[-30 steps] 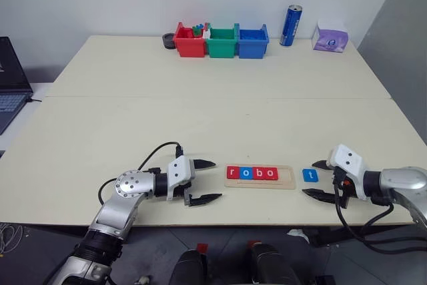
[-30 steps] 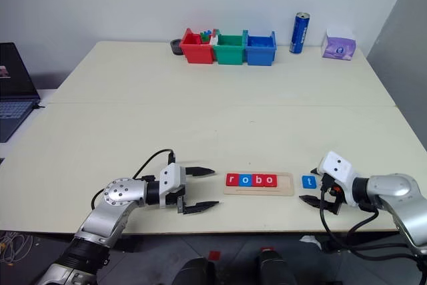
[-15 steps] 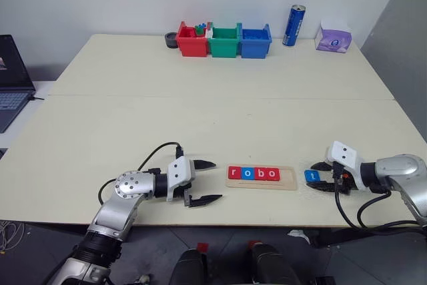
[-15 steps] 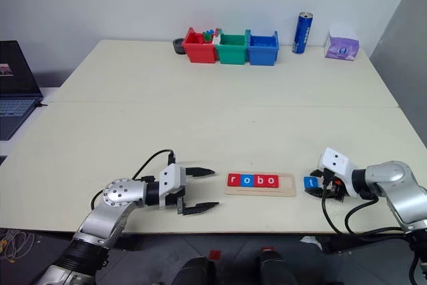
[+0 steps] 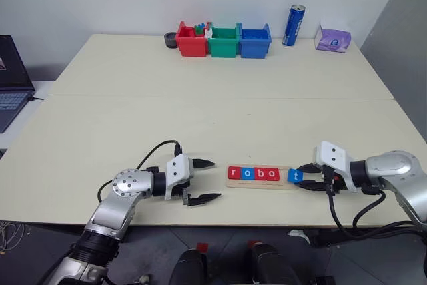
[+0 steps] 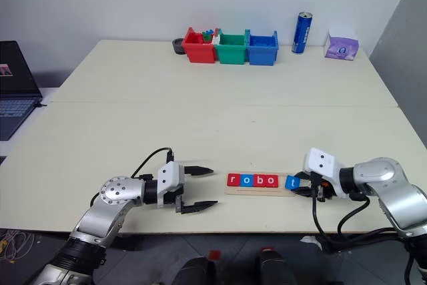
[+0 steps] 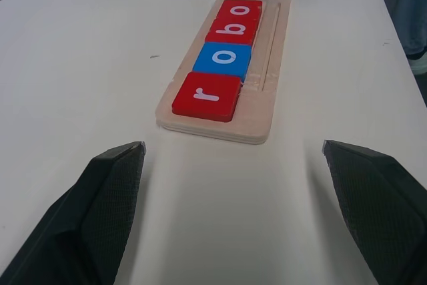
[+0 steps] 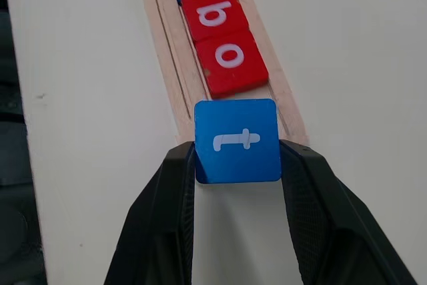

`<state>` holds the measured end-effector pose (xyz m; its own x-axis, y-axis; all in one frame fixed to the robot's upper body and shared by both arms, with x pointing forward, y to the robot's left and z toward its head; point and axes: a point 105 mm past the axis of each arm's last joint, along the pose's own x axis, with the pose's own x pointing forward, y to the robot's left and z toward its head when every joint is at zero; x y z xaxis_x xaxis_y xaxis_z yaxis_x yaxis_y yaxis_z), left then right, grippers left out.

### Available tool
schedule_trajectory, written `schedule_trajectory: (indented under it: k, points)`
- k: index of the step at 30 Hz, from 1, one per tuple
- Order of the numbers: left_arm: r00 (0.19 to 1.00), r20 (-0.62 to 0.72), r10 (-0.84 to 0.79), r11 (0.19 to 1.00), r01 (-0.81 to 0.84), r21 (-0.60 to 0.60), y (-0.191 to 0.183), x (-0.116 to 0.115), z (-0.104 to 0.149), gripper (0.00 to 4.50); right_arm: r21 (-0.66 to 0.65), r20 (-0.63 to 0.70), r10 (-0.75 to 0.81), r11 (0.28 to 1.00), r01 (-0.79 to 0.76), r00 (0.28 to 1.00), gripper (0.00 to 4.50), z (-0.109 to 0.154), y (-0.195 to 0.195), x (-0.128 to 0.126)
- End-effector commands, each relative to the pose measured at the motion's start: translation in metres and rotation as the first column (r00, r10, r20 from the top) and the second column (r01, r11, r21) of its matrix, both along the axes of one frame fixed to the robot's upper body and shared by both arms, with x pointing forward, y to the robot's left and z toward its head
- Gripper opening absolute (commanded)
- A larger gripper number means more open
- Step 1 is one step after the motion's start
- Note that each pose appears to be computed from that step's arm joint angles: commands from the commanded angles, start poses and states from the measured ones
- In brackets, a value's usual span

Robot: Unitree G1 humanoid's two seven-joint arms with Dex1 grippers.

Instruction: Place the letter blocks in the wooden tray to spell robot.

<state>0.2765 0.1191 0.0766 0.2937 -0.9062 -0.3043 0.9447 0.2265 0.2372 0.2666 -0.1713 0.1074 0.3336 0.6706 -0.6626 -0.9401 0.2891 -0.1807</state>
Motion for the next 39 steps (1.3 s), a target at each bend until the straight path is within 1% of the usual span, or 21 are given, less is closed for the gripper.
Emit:
schedule_trajectory:
  k: [1, 10, 27, 39]
  points:
    - [0.998, 0.066, -0.012, 1.000, 0.013, -0.018, -0.004, 0.003, 0.019, 4.50, -0.041, 0.036, 0.026, 0.999, -0.024, 0.999, 1.45, 0.003, 0.005, 0.007]
    - [0.998, 0.063, -0.009, 1.000, 0.010, -0.015, -0.005, 0.001, 0.018, 4.50, -0.110, -0.002, 0.083, 0.990, -0.082, 0.997, 1.45, 0.001, 0.001, 0.019]
    - [0.999, 0.051, 0.013, 1.000, -0.012, -0.014, 0.001, -0.004, 0.000, 4.50, -0.111, -0.029, 0.101, 0.988, -0.103, 0.994, 1.45, 0.002, 0.010, 0.027]
    - [0.998, 0.055, 0.015, 1.000, -0.014, -0.014, 0.001, -0.005, -0.004, 4.50, -0.122, -0.033, 0.114, 0.986, -0.118, 0.993, 1.45, 0.002, 0.012, 0.031]
